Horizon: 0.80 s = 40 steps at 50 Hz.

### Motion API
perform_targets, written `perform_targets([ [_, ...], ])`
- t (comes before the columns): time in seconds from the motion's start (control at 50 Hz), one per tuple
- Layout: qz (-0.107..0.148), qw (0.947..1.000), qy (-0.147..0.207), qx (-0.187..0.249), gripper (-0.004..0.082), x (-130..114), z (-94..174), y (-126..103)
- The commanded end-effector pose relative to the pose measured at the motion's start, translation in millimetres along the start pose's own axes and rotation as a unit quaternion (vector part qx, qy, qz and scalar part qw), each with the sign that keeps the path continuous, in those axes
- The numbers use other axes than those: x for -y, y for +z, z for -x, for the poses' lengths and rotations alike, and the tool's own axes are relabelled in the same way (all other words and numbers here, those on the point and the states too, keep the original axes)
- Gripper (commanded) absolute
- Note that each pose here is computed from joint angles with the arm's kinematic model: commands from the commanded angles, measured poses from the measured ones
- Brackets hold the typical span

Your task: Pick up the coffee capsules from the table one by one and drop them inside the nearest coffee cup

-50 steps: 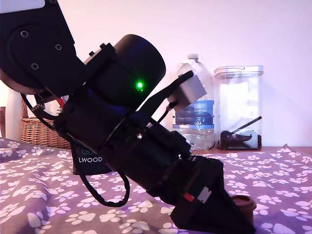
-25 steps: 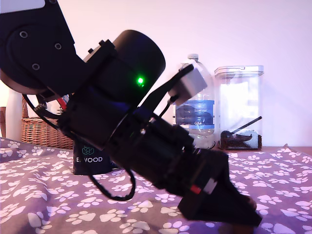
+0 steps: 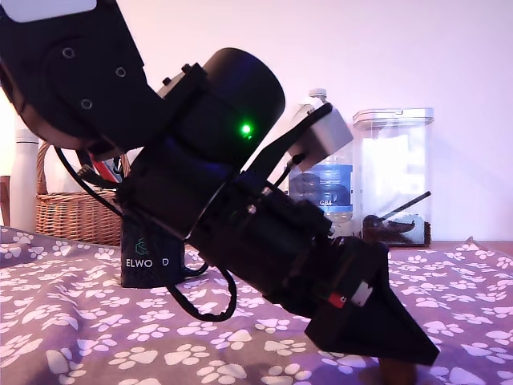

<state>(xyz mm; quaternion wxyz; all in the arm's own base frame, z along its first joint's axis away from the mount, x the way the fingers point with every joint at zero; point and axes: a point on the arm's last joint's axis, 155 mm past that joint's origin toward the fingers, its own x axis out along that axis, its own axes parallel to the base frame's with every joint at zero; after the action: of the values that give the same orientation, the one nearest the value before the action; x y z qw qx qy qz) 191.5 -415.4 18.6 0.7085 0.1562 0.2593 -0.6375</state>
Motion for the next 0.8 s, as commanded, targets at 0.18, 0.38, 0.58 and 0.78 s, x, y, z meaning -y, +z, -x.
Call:
perform_targets([
  [0.18,0.001,0.9995,-0.008,-0.029,0.0429,2.6,-4.5,-15.4],
  [0.38,0.001,0.9995,-0.008,-0.03,0.0424,2.9,-4.6,-15.9],
  [0.58,0.002,0.9995,-0.008,-0.031,0.0266,3.1,-4.5,-16.3],
  [0.78,0.001,0.9995,-0.008,-0.031,0.0178,3.1,-4.5,-16.3],
])
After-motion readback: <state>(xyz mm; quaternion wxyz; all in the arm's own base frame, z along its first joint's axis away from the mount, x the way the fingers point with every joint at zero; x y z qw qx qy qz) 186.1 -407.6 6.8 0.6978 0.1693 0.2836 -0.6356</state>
